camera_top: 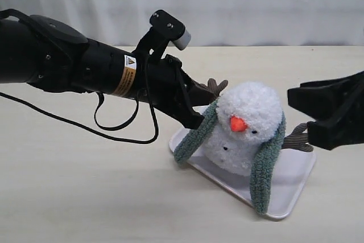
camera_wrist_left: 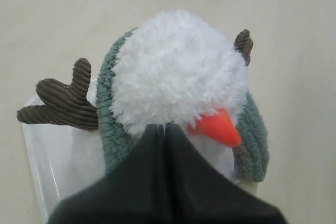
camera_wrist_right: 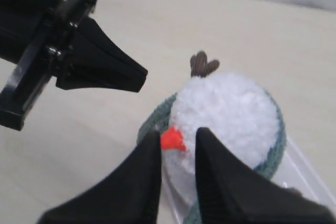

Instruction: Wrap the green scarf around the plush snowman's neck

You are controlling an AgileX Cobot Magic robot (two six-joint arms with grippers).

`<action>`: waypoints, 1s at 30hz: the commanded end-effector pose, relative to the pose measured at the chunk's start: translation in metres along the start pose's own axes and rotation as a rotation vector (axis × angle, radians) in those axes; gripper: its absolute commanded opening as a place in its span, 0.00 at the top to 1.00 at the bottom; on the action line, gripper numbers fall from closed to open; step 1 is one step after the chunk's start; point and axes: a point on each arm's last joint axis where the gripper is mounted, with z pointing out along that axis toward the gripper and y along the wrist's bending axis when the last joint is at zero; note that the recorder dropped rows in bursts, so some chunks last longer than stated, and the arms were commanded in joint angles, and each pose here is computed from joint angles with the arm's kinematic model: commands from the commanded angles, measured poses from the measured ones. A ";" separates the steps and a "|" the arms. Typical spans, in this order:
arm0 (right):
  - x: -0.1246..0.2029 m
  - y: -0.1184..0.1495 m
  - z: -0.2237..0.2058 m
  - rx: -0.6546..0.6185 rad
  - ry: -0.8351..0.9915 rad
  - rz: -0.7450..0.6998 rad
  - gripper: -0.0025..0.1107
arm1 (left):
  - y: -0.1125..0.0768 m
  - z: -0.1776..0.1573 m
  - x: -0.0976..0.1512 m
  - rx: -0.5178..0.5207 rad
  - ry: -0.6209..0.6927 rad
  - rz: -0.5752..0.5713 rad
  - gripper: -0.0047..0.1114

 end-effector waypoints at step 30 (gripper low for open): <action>0.017 0.021 -0.115 0.042 -0.496 -0.220 0.94 | -0.078 -0.169 -0.022 -0.170 -0.380 0.038 0.96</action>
